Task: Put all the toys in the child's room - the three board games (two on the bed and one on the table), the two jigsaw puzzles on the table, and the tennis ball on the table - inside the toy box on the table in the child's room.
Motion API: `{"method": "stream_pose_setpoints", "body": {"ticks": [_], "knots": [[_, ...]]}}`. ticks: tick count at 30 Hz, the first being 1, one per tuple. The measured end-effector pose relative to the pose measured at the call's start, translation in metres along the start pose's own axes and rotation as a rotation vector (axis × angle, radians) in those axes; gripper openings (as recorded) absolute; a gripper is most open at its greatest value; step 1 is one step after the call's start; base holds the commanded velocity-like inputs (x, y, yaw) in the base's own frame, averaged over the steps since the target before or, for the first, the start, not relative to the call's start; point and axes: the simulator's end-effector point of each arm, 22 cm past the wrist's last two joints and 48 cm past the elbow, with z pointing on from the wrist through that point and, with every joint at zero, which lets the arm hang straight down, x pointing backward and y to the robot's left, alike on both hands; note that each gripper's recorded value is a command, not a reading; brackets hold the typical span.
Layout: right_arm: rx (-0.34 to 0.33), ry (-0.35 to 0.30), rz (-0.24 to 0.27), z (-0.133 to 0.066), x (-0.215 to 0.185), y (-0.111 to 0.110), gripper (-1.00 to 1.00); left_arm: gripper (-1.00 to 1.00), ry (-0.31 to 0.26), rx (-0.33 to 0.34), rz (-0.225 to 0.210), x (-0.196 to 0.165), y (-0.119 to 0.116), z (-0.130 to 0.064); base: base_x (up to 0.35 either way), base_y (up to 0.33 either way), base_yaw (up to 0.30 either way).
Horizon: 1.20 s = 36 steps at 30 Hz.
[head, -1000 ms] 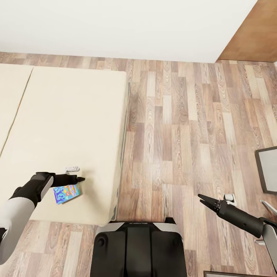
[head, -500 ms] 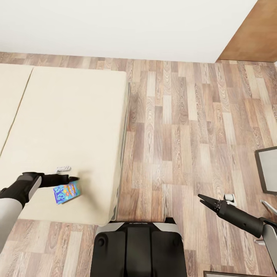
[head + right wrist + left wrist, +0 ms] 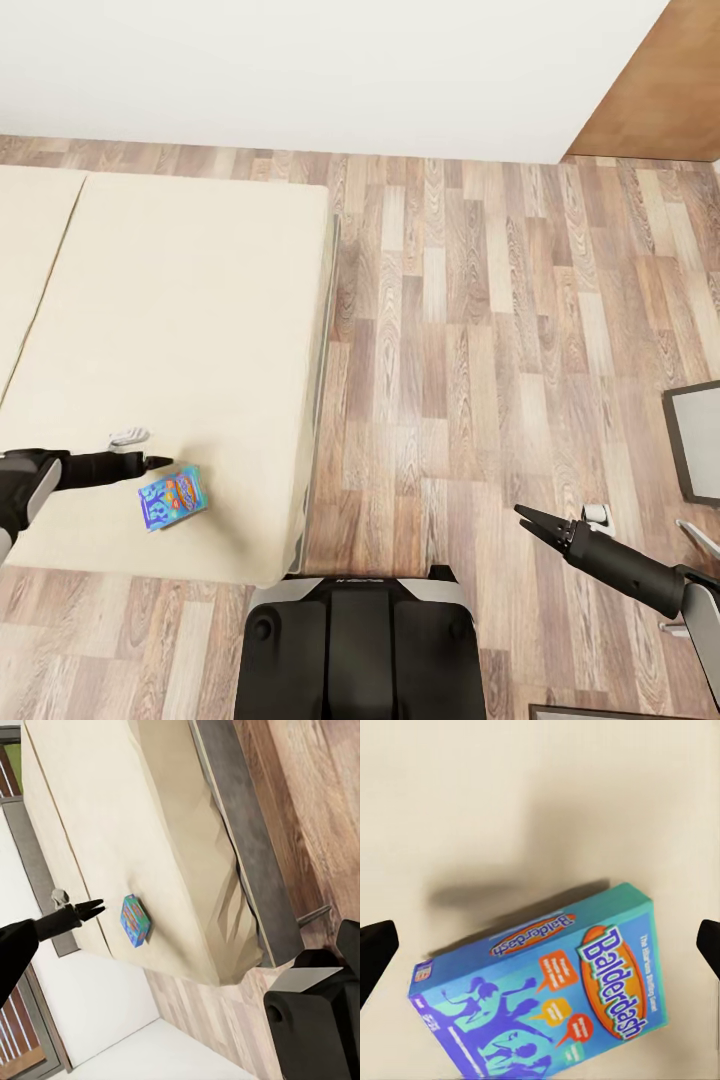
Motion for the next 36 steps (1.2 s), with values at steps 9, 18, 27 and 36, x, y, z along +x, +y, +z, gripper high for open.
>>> {"method": "stream_pose_setpoints", "body": {"ticks": [9, 18, 27, 36], "knots": [[0.000, 0.000, 0.000, 0.000, 0.000, 0.000, 1.00, 1.00, 0.007, 0.024, -0.050, 0.002, 0.012, -0.016, 0.000, 0.000, 0.000], [-0.002, 0.000, -0.001, 0.000, 0.000, 0.000, 1.00, 1.00, 0.023, 0.022, -0.066, 0.010, 0.016, -0.017, 0.000, 0.000, 0.000], [-0.002, 0.000, -0.001, 0.000, -0.001, 0.001, 1.00, 1.00, 0.081, 0.016, -0.113, 0.041, 0.019, -0.005, 0.000, 0.000, 0.000], [-0.004, -0.001, -0.001, 0.000, -0.001, 0.001, 1.00, 1.00, 0.109, -0.003, -0.132, 0.058, 0.018, 0.005, 0.000, 0.000, 0.000]]}}
